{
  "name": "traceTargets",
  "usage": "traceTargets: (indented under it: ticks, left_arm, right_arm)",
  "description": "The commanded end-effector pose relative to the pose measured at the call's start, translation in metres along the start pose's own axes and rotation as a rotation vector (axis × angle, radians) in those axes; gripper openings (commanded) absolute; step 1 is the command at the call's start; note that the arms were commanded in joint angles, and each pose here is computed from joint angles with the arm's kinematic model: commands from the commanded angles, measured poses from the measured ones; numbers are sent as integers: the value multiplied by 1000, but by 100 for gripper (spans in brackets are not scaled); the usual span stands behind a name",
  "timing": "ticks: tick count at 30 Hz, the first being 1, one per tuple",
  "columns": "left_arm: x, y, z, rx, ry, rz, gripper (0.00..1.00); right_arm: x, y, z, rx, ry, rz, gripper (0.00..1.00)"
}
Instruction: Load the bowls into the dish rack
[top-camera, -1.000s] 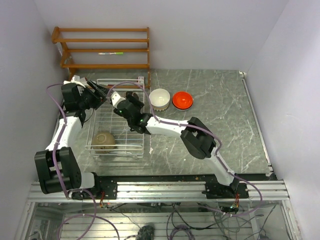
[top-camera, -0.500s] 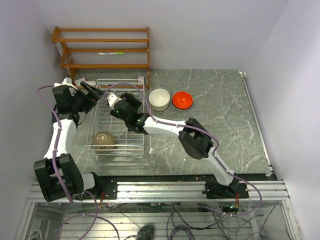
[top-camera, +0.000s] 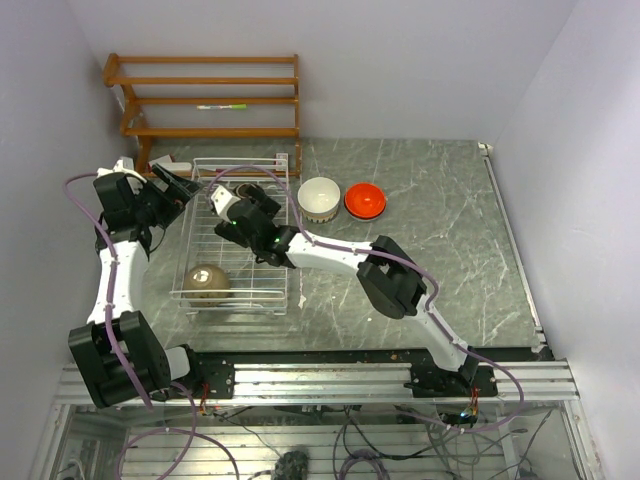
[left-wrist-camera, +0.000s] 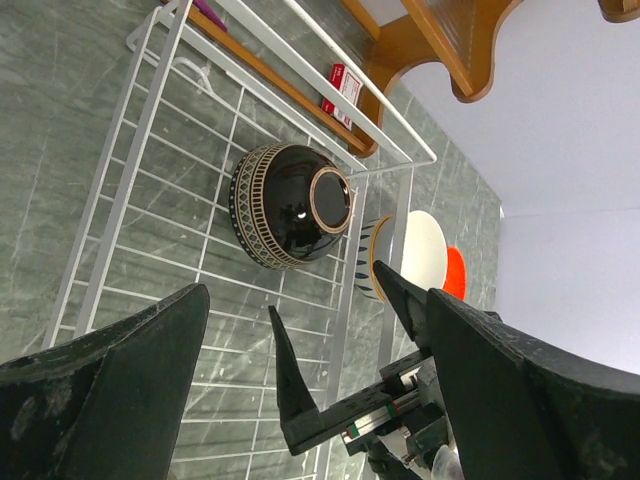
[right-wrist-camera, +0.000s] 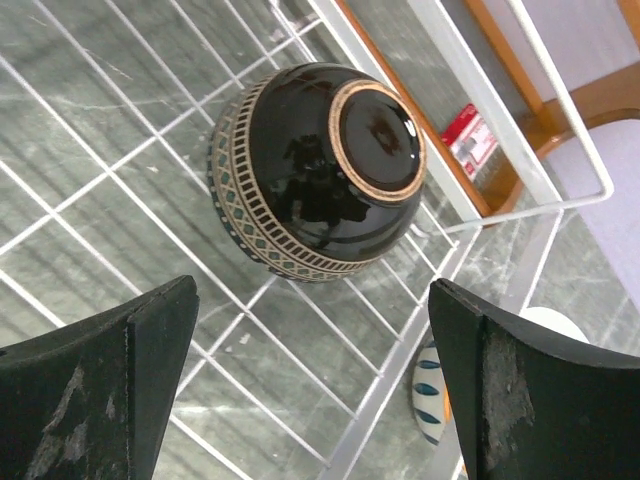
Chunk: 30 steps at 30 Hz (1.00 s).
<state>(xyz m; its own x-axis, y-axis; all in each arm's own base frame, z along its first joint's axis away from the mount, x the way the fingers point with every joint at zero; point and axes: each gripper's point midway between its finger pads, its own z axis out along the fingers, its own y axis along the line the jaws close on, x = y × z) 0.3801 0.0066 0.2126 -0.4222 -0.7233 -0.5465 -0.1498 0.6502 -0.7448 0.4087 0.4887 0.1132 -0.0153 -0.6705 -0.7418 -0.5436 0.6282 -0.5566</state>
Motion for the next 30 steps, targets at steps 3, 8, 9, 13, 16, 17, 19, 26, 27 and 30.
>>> traceTargets:
  ticks: [3, 8, 9, 13, 16, 17, 19, 26, 27, 30]
  left_arm:
    - [-8, -9, -7, 34, 5, 38, 99]
    - [-14, -14, -8, 37, 5, 68, 99]
    - [-15, -14, -8, 37, 4, 76, 99]
    - [-22, -20, -11, 33, -9, 115, 99]
    - [-25, -30, -11, 23, -18, 166, 99]
    - [-24, -36, -9, 8, -14, 200, 99]
    - [-19, -50, -3, -38, -10, 281, 99]
    - [0, -87, 30, -117, 19, 447, 99]
    - [3, -90, 36, -132, 19, 464, 99]
    - [18, -95, 55, -184, 38, 522, 97]
  right_arm:
    - [-38, 0, -23, -105, -97, 126, 100]
    - [-56, -13, -54, -174, -146, 216, 100]
    - [-62, -19, -63, -184, -159, 240, 100]
    - [-62, -45, -91, -192, -160, 347, 100]
    - [-51, -74, -105, -184, -134, 458, 100]
    - [-45, -86, -109, -190, -123, 505, 100]
    - [-28, -108, -116, -215, -107, 607, 100]
    - [37, -172, -153, -152, -63, 778, 100]
    - [45, -175, -157, -148, -56, 791, 100]
    - [70, -181, -167, -151, -34, 834, 100]
